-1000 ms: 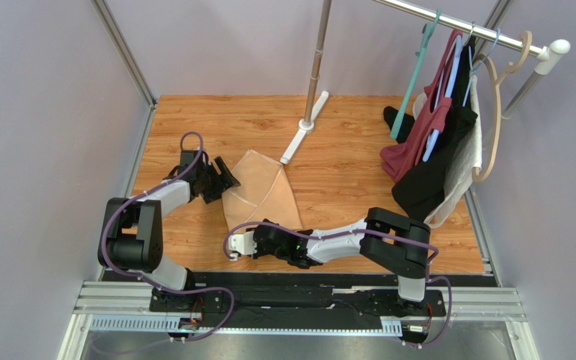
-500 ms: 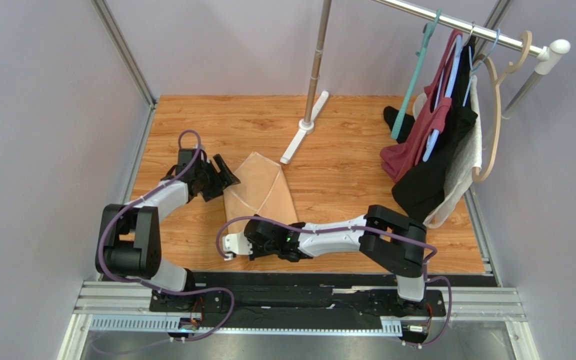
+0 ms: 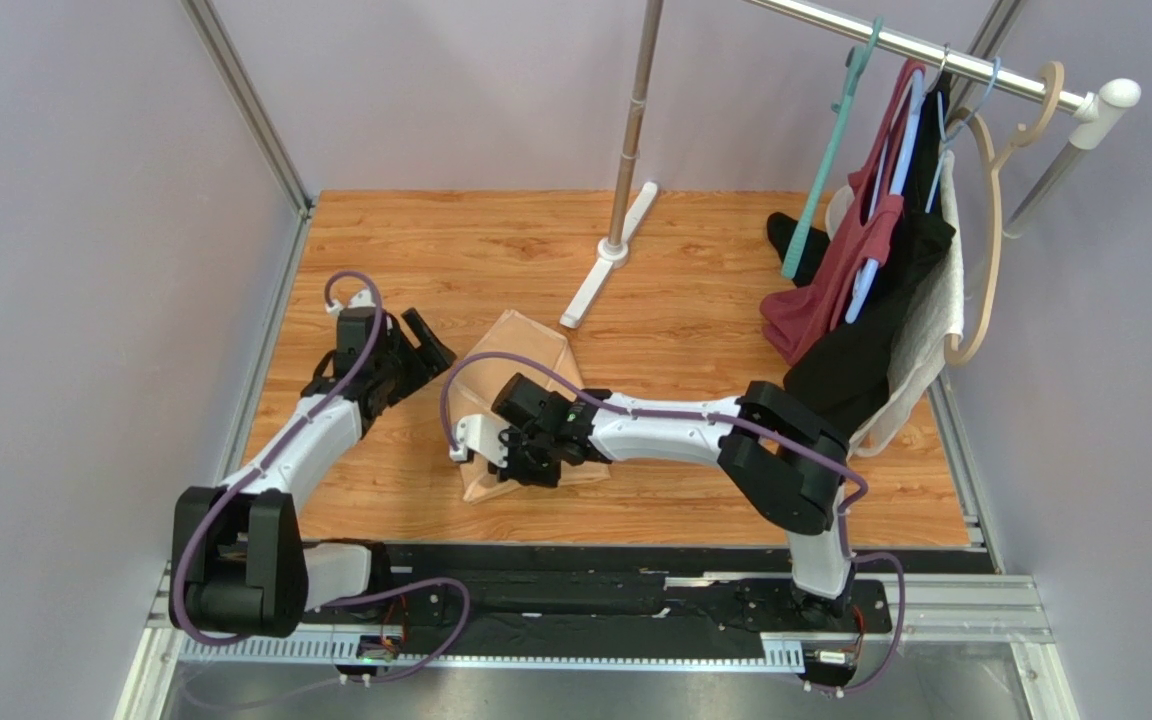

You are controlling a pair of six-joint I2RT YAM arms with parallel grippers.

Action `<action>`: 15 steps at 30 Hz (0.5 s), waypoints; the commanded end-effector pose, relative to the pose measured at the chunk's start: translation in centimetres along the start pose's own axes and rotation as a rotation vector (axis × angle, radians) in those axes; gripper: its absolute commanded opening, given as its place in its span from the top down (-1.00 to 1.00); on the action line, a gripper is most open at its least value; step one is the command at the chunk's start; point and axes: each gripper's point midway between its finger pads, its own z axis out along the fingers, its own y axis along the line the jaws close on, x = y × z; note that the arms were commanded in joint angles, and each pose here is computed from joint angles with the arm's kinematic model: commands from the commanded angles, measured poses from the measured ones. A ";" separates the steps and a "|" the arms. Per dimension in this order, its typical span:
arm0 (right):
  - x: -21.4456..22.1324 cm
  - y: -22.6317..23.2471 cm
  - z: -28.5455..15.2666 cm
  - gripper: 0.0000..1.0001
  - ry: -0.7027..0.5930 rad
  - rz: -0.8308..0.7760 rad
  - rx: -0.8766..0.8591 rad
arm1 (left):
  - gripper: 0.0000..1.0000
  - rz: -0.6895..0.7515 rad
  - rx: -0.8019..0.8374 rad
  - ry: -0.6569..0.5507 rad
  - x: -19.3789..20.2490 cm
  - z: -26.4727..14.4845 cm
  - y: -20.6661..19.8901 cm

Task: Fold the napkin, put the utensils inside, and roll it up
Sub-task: Roll the napkin with the utensil

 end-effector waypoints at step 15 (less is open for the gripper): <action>-0.6 -1.1 0.0 1.00 -0.020 0.277 -0.216 | -0.65 -0.070 0.129 0.122 6.7 -4.9 0.6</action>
